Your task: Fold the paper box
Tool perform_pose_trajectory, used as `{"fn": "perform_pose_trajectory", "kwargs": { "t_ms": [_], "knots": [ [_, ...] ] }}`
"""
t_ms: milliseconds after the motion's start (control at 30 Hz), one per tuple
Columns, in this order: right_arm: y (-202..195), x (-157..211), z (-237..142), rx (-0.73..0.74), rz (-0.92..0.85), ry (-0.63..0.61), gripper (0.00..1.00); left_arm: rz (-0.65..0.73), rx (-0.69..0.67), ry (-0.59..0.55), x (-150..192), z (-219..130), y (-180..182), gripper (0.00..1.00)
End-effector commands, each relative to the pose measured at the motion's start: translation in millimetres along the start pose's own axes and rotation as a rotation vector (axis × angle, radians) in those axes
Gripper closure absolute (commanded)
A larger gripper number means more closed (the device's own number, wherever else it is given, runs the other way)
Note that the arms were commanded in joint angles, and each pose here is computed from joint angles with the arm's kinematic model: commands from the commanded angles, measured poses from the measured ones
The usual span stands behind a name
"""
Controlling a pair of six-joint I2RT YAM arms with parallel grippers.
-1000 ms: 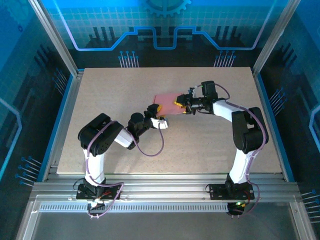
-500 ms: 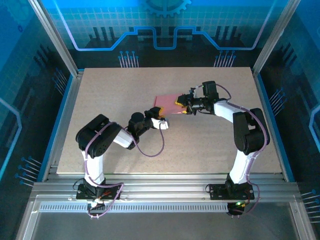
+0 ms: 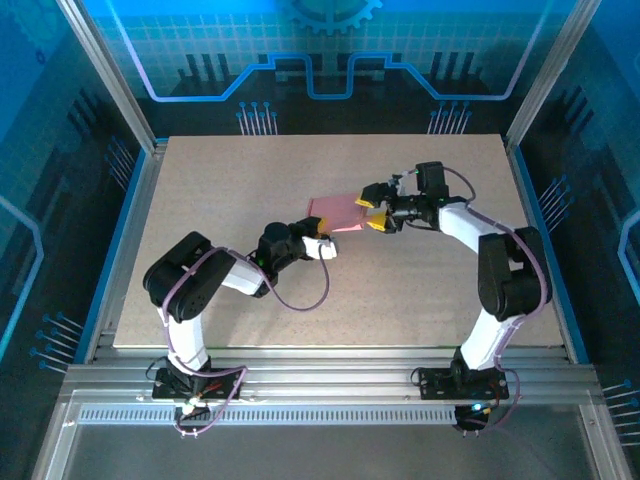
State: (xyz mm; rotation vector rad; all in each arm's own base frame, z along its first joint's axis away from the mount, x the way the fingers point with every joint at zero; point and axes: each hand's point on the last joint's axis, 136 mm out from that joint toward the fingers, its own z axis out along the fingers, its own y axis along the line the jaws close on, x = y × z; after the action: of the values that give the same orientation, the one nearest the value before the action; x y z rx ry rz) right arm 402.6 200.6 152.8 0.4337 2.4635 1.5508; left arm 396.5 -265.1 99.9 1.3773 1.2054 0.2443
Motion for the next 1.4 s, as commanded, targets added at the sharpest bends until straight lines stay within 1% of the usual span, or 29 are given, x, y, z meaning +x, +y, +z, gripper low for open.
{"fn": "perform_pose_trajectory", "kwargs": {
  "t_ms": [0,100,200,233,333,400,567,667,733,900,1033,1233,1333,1367],
  "knots": [
    [6,-9,-34,0.048,-0.121,-0.106,0.22,-0.096,0.142,0.012,-6,-3,-16,0.8],
    [12,-6,-56,0.14,-0.3,-0.159,0.22,-0.178,0.249,0.023,-11,-9,-24,0.8],
    [20,5,-77,0.277,-0.547,-0.204,0.23,-0.302,0.384,0.026,-21,-19,-25,0.81],
    [23,11,-83,0.326,-0.653,-0.21,0.23,-0.342,0.436,0.028,-25,-23,-25,0.82],
    [26,28,-95,0.414,-0.88,-0.202,0.23,-0.424,0.547,0.039,-33,-35,-21,0.82],
    [24,38,-98,0.442,-0.977,-0.174,0.23,-0.446,0.588,0.033,-40,-41,-17,0.82],
    [24,65,-88,0.469,-1.19,-0.028,0.23,-0.53,0.735,0.019,-57,-61,-16,0.81],
    [23,68,-82,0.489,-1.238,0.032,0.22,-0.585,0.847,0.013,-67,-71,-20,0.81],
    [23,69,-78,0.485,-1.244,0.068,0.22,-0.605,0.889,0.026,-69,-74,-23,0.81],
    [19,70,-66,0.47,-1.254,0.152,0.22,-0.61,0.937,0.059,-64,-76,-32,0.81],
    [18,74,-55,0.424,-1.25,0.224,0.26,-0.625,0.972,0.077,-62,-76,-37,0.8],
    [14,90,-42,0.385,-1.255,0.354,0.38,-0.653,1.027,0.122,-57,-74,-43,0.81],
    [13,87,-37,0.39,-1.25,0.367,0.48,-0.653,1.039,0.13,-56,-73,-45,0.81],
    [14,86,-36,0.39,-1.248,0.367,0.55,-0.654,1.04,0.131,-56,-73,-46,0.81]
  ]
}}
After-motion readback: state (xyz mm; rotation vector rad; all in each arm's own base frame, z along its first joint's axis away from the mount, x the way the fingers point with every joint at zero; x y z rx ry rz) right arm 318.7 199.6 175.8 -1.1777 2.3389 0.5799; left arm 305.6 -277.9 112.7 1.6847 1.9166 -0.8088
